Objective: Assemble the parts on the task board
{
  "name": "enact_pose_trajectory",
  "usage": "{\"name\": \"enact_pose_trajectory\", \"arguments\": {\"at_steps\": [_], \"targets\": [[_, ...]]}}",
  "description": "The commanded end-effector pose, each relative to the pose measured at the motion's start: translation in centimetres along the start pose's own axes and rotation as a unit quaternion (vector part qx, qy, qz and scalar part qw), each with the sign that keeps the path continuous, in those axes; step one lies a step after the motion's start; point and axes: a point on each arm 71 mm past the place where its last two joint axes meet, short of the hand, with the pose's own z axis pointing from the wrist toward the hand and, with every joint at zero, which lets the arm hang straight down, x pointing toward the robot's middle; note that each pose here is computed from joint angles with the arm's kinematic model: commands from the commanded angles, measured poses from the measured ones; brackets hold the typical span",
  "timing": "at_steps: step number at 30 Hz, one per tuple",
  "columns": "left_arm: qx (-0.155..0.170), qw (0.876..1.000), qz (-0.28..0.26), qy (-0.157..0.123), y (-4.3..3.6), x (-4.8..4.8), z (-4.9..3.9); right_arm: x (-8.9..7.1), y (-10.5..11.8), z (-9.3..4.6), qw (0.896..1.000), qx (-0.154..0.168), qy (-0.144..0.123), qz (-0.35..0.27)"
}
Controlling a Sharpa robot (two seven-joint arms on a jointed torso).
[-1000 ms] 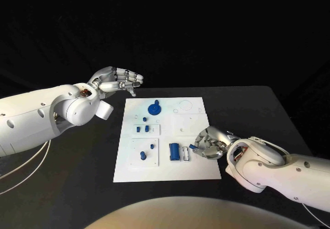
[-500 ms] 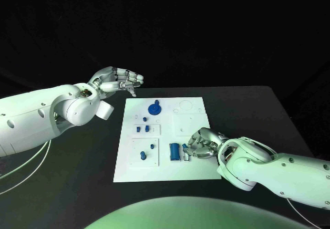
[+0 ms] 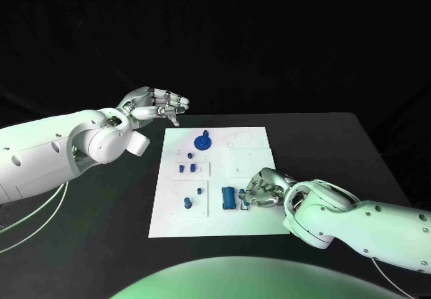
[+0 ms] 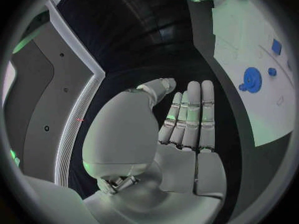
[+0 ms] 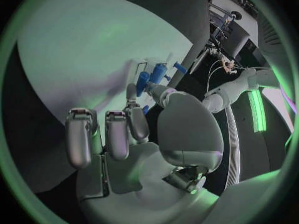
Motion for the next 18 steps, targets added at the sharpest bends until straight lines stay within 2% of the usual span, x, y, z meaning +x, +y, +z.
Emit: {"name": "enact_pose_trajectory", "arguments": {"at_steps": [1, 18], "targets": [[0.003, 1.0, -0.002, 0.009, -0.11, 0.24, 0.05, 0.39, -0.12, -0.1, 1.0, 0.003, 0.015, -0.013], [0.002, 1.0, -0.002, 0.008, -0.1, 0.18, 0.0, 0.56, -0.04, -0.51, 1.0, 0.0, 0.015, -0.022]]}}
